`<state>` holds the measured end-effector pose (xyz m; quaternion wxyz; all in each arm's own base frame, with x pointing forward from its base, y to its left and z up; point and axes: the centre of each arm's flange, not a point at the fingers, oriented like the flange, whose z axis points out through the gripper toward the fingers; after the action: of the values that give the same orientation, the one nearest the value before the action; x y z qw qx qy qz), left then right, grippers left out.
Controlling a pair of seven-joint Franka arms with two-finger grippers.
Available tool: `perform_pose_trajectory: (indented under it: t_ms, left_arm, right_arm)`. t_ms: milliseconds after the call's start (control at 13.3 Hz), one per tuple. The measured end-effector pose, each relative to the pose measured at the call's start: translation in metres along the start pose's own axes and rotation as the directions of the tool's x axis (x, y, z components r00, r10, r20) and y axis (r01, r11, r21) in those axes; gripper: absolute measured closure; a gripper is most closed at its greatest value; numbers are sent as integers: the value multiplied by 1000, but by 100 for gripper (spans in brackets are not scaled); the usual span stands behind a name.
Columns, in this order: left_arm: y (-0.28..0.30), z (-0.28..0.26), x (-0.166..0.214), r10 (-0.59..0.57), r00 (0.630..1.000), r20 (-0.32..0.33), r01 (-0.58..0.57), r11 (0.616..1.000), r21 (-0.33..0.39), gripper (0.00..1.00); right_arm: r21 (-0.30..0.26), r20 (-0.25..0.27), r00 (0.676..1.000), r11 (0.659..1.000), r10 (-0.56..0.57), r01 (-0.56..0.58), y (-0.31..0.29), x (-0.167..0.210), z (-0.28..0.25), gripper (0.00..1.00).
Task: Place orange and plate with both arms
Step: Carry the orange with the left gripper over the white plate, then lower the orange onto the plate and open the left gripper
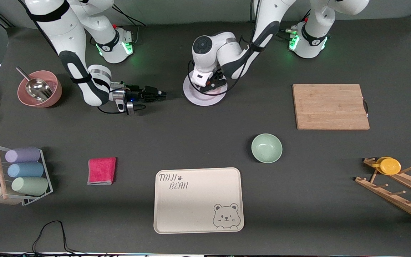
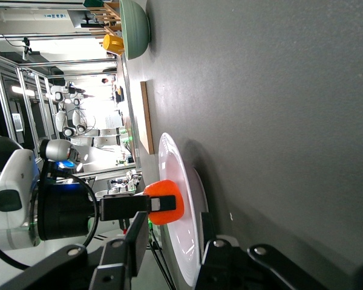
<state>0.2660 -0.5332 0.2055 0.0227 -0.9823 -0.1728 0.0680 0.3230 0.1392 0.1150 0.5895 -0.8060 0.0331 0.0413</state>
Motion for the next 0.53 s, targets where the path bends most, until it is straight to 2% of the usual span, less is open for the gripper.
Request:
perform_pose_trajectory:
  t_ms: [75, 151, 302, 528]
  left_arm:
    - [1, 0, 1, -4, 1000, -1, 4, 1000, -2, 29]
    - [2, 0, 2, -8, 1000, -1, 8, 1000, -3, 23]
    - [3, -3, 4, -24, 1000, -3, 24, 1000, -9, 1]
    - [7, -10, 8, -32, 999, -9, 32, 999, -12, 0]
  right_arm:
    - [0, 0, 1000, 1000, 0, 0, 0, 0, 0, 58]
    - [0, 0, 1000, 1000, 0, 0, 0, 0, 0, 58]
    - [0, 0, 1000, 1000, 0, 0, 0, 0, 0, 58]
    - [0, 0, 1000, 1000, -12, 12, 0, 0, 0, 58]
